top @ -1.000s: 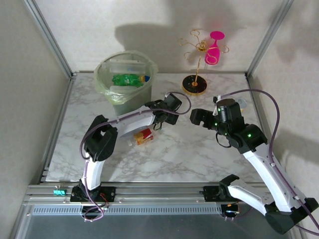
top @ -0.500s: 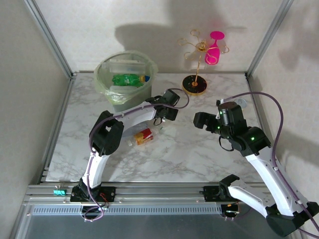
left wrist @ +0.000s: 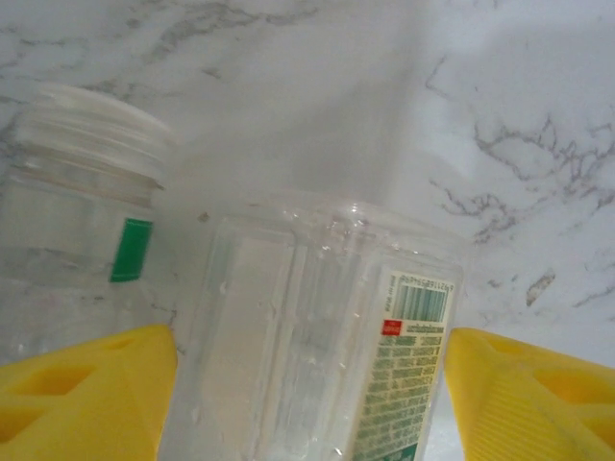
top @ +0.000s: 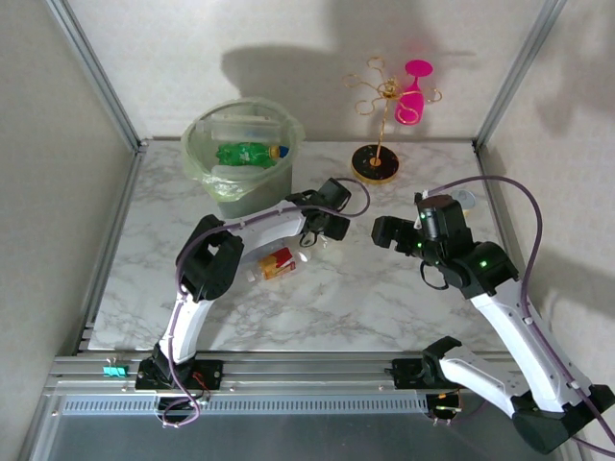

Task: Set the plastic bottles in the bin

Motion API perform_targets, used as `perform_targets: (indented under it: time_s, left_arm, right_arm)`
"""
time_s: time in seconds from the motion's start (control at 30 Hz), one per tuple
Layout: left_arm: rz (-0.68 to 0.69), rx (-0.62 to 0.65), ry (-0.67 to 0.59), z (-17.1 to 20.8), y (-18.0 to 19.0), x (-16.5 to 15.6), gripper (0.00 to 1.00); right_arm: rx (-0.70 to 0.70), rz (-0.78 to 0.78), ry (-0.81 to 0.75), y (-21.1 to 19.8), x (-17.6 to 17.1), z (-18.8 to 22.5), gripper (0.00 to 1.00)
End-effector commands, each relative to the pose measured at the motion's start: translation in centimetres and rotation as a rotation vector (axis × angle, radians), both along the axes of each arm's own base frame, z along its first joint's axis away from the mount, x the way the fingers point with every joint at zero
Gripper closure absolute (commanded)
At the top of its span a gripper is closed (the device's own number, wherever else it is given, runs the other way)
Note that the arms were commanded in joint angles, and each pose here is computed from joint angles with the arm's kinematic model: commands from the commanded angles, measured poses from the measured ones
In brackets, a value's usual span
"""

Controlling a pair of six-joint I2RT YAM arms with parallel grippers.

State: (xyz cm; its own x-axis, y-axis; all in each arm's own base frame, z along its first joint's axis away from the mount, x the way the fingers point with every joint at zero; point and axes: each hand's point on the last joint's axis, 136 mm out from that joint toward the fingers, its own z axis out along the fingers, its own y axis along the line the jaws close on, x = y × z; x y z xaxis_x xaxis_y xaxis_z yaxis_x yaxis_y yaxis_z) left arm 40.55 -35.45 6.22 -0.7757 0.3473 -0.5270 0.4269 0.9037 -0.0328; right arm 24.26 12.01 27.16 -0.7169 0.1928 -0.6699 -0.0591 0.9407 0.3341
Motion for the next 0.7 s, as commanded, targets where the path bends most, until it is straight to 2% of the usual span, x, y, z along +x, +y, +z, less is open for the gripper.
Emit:
perform_targets:
  time_s: [0.0, 0.47, 0.53, 0.67]
  left_arm:
    - [-0.053, 0.001, 0.054, -1.8, -0.7, -1.5, 0.27]
    - [-0.065, -0.040, 0.113, -2.6, -1.5, -2.7, 0.18]
    - [-0.066, -0.036, 0.109, -2.4, -1.4, -2.7, 0.19]
    - [-0.061, -0.021, 0.078, -1.4, -0.9, -2.4, 0.29]
  right_arm:
    - [-0.017, -0.007, -0.006, -0.3, 0.3, -0.3, 0.03]
    - [-0.008, -0.004, 0.001, -0.3, -0.1, -0.9, 0.03]
    - [-0.010, -0.006, 0.001, -0.3, -0.1, -0.9, 0.03]
    - [-0.009, -0.007, -0.002, -0.3, -0.1, -0.8, 0.03]
